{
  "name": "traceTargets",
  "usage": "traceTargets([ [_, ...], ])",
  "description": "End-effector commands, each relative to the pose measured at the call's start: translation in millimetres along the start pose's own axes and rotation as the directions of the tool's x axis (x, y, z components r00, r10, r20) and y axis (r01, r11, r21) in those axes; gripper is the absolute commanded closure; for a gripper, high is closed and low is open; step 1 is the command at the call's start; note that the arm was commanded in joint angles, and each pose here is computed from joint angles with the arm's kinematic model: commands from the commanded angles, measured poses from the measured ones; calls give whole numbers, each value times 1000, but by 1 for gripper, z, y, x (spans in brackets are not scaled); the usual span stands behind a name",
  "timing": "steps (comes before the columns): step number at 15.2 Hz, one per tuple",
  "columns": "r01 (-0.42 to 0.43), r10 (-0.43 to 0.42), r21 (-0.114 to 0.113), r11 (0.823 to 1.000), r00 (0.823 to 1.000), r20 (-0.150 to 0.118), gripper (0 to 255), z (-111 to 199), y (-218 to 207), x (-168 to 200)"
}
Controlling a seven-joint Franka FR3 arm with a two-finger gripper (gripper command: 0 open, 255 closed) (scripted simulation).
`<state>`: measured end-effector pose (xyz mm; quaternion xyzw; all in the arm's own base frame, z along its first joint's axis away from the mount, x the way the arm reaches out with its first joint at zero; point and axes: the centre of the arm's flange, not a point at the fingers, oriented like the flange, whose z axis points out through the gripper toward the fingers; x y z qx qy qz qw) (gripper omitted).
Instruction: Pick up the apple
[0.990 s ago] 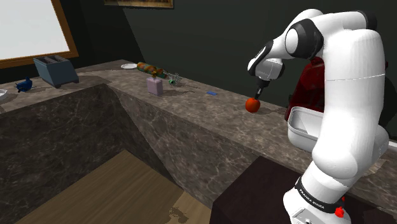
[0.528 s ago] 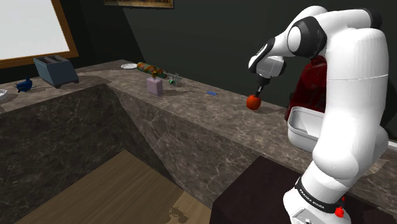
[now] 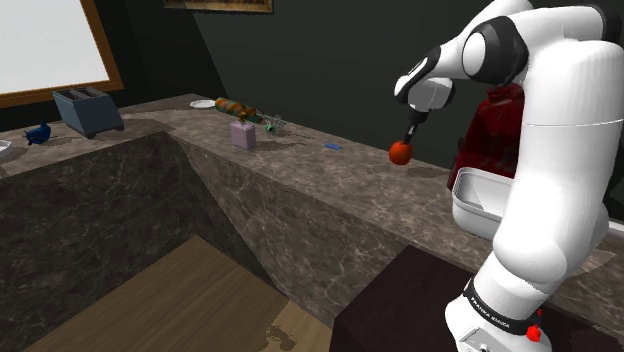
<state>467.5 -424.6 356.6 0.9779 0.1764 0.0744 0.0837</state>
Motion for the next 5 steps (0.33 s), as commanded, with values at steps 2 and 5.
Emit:
traceTargets([
  [2,0,0,0,1000,1000,0,255,-15,3,2],
  [5,0,0,0,1000,1000,0,255,-21,4,3],
])
